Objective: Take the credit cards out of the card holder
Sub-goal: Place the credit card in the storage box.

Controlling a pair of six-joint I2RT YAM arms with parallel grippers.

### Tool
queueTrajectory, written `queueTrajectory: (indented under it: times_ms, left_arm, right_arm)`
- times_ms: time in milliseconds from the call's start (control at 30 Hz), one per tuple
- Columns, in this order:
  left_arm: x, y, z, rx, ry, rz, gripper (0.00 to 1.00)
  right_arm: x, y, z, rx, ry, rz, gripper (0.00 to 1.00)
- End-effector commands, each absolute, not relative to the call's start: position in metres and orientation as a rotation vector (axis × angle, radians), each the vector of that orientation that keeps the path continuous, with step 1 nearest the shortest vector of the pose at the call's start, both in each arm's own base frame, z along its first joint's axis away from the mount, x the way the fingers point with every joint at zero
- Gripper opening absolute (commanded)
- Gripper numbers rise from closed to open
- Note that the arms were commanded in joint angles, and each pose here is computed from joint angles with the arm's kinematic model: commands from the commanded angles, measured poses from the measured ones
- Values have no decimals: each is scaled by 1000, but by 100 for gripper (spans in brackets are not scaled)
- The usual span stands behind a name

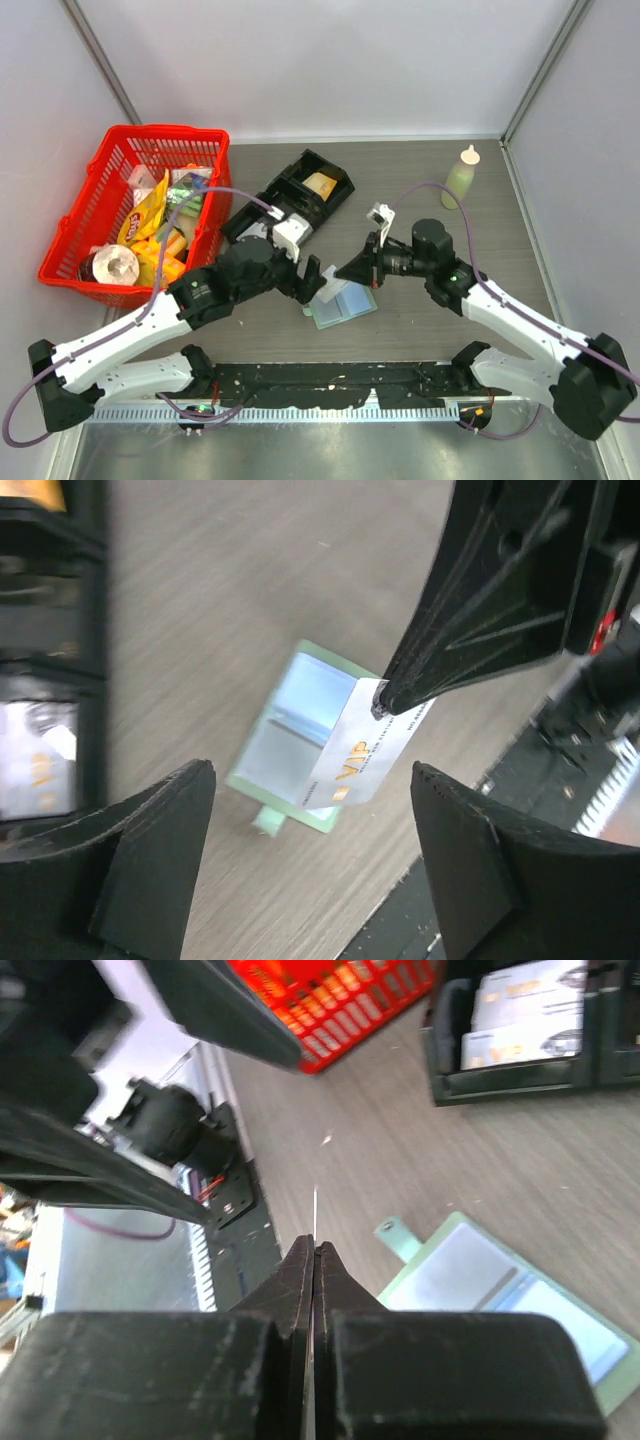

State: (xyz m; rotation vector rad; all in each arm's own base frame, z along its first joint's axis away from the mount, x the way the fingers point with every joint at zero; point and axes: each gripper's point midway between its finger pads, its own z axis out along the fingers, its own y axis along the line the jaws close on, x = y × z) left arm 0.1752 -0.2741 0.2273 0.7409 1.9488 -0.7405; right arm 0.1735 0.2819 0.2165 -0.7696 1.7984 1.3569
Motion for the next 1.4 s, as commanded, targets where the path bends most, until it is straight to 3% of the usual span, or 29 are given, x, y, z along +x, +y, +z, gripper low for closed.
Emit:
queueTrajectory:
  times_ms: [0, 100, 300, 533, 933, 1000, 1233, 1367]
  left_arm:
    - [222, -216, 275, 445, 1938, -414, 90]
    - [239, -185, 293, 342, 1957, -262, 100]
    - [263, -140, 303, 156, 1937, -117, 100]
    - [254, -116, 307, 20, 1847, -148, 100]
    - [253, -91, 314, -53, 1772, -111, 100]
    - [254, -96, 312, -37, 1786, -138, 100]
    - [257, -106, 308, -7, 1800, -187, 100]
    - [259, -114, 303, 21, 1820, -207, 100]
  right_arm:
    - [231, 292, 226, -609, 1844, 1194, 1]
    - [262, 301, 222, -523, 1880, 1141, 1]
    - [315, 344, 200, -484, 1916, 1142, 1]
    - [355, 398, 196, -511, 1901, 1146, 1]
    - [352, 470, 143, -616, 1998, 1231, 1]
    - [355, 471, 139, -604, 2010, 1217, 5]
    - [361, 453, 151, -600, 2002, 1085, 44]
    - [360, 431, 169, -555, 1974, 992, 55]
